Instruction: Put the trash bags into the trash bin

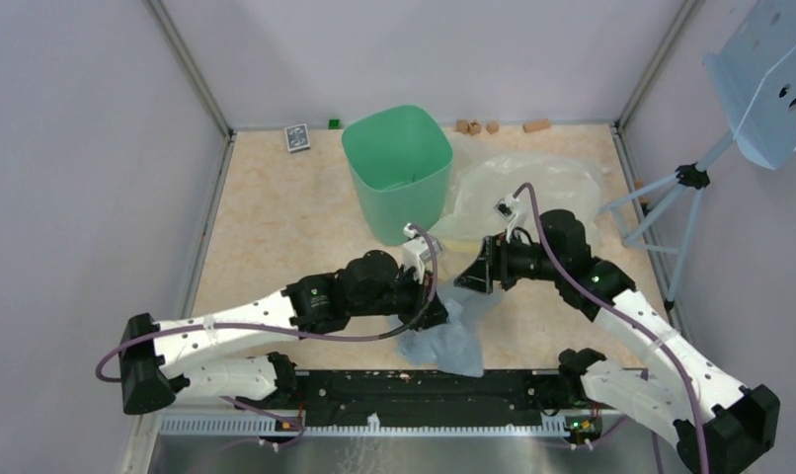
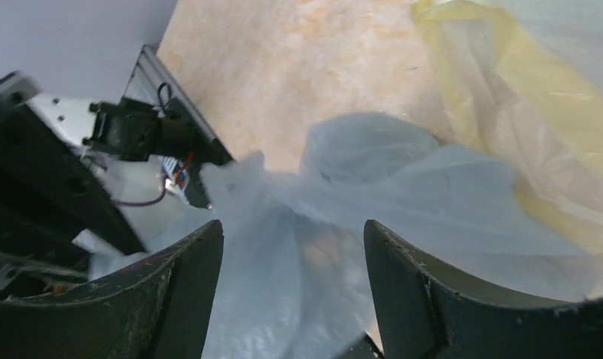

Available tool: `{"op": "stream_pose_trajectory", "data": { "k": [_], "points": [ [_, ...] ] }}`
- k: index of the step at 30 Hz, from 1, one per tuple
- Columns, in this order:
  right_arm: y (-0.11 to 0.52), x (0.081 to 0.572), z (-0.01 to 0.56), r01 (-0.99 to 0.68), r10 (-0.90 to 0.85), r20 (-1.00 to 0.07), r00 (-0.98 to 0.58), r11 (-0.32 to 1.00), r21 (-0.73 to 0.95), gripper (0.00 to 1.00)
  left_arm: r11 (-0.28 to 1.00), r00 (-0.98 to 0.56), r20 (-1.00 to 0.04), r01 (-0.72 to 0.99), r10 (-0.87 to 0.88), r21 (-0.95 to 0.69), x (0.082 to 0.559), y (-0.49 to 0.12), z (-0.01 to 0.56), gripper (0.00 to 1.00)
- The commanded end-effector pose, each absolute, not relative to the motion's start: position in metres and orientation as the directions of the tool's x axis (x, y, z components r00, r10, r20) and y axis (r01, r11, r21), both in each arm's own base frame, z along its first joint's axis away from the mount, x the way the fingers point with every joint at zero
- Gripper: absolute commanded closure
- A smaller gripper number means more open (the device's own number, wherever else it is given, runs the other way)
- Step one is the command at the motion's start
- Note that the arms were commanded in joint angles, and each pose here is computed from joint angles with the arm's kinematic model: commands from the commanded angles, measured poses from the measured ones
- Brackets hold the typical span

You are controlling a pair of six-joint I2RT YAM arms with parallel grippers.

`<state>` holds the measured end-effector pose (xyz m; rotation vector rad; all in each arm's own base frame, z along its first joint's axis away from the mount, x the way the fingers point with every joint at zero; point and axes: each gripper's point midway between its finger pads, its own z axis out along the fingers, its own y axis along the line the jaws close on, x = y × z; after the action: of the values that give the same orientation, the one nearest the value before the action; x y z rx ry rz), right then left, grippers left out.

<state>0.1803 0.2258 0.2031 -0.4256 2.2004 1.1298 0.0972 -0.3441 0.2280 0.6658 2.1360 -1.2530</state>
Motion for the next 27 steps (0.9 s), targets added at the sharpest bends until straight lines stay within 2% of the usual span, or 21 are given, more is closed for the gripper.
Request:
{"op": "stream_pose_trajectory", "data": {
  "k": [1,5,12,16,20,27],
  "points": [
    [0.241,0.15,0.225,-0.695,-0.067,-0.739,-0.67,0.405,0.594,0.31,0.46,-0.69,-0.719,0.665,0.078,-0.588,0.11,-0.357,0.23,0.85],
    [0.24,0.131,0.225,-0.753,-0.081,-0.78,-0.62,0.341,0.563,0.31,0.531,-0.697,-0.715,0.625,0.05,-0.572,0.121,-0.351,0.22,0.85],
    [0.226,0.127,0.25,-0.795,-0.012,-0.852,-0.523,0.368,0.483,0.33,0.542,-0.7,-0.712,0.619,0.053,-0.568,0.123,-0.352,0.22,0.85],
    [0.222,0.114,0.273,-0.838,-0.058,-0.877,-0.478,0.331,0.435,0.33,0.554,-0.713,-0.696,0.616,0.089,-0.56,0.123,-0.359,0.21,0.85],
    [0.223,0.103,0.264,-0.827,-0.126,-0.839,-0.529,0.298,0.477,0.33,0.538,-0.712,-0.695,0.625,0.097,-0.566,0.124,-0.368,0.215,0.86],
    [0.232,0.1,0.239,-0.805,-0.144,-0.807,-0.573,0.283,0.521,0.41,0.449,-0.683,-0.727,0.672,0.068,-0.589,0.12,-0.381,0.249,0.85]
  ]
}}
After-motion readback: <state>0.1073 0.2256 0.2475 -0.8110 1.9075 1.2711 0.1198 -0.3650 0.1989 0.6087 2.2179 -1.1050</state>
